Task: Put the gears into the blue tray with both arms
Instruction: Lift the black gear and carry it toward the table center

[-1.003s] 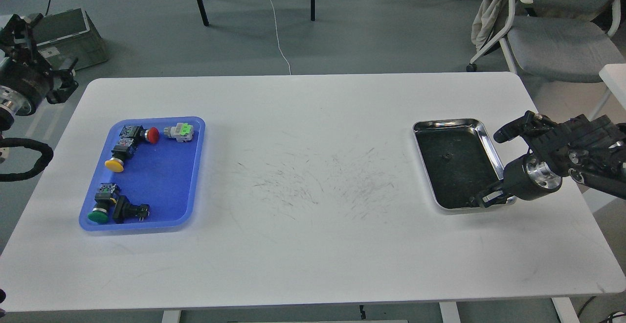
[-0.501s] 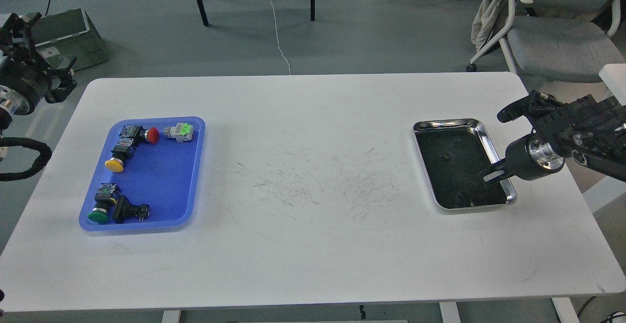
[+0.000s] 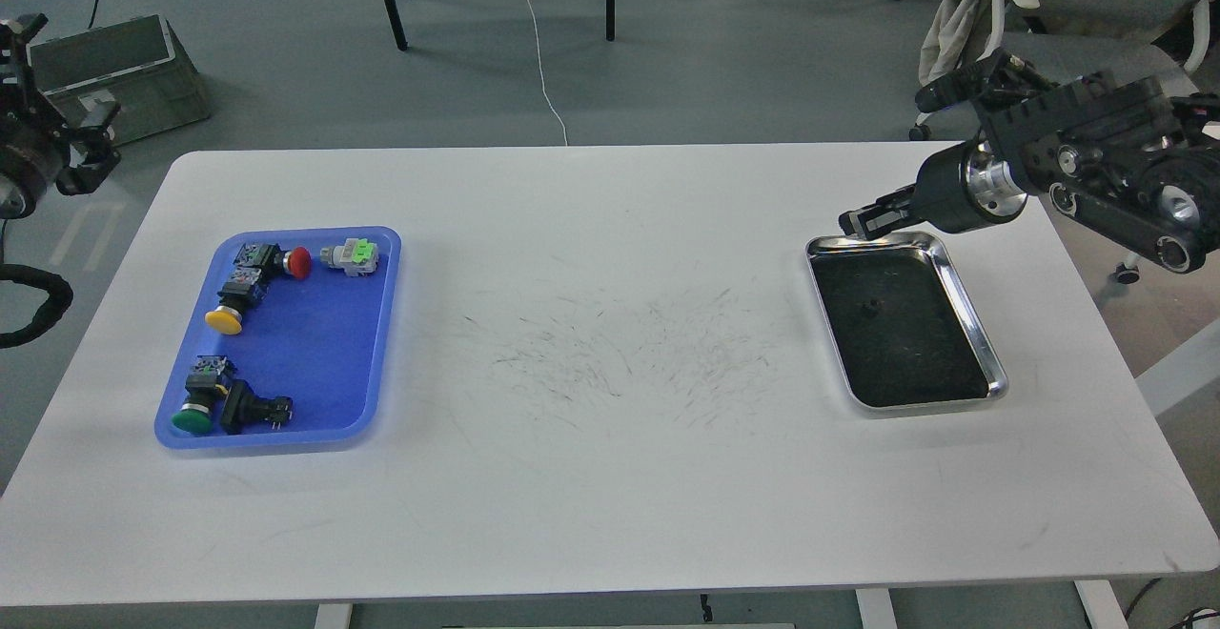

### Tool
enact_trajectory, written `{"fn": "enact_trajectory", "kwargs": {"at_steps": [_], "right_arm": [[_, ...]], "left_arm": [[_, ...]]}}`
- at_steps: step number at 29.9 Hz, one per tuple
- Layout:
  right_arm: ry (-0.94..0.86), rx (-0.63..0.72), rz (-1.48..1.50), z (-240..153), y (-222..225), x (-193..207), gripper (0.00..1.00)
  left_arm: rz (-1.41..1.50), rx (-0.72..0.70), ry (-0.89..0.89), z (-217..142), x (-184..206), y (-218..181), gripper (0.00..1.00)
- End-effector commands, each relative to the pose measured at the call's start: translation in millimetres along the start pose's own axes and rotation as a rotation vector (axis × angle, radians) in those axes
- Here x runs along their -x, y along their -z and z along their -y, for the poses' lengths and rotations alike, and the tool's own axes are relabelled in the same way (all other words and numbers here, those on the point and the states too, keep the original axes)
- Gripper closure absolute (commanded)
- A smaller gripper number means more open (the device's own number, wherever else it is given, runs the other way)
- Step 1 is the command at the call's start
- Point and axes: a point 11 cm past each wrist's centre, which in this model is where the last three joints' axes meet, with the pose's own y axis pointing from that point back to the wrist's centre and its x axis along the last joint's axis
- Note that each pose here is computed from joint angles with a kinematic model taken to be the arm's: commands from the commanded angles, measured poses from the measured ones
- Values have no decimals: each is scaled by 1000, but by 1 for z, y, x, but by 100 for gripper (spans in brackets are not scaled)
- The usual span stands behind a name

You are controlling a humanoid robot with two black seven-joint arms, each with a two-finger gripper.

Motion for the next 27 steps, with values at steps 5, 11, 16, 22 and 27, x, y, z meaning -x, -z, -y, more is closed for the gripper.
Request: {"fn": "enact_trajectory", "kwargs": {"at_steps": [5, 11, 16, 22, 27], "right_arm": [[-28, -60, -99, 13, 45, -34, 99], [-92, -116, -214, 29, 94, -65, 99], [-158, -163, -340, 46, 138, -79, 99], [-165, -174, -514, 65, 171, -74, 99], [-175, -188, -583, 79, 186, -67, 99]], "left_arm": [[17, 10, -16, -4, -10, -10, 1], [35, 23, -37, -9, -22, -22, 1], [43, 27, -45, -11, -26, -27, 1], [51, 36, -42, -14, -29, -35, 1], [58, 43, -44, -16, -33, -41, 1]]}}
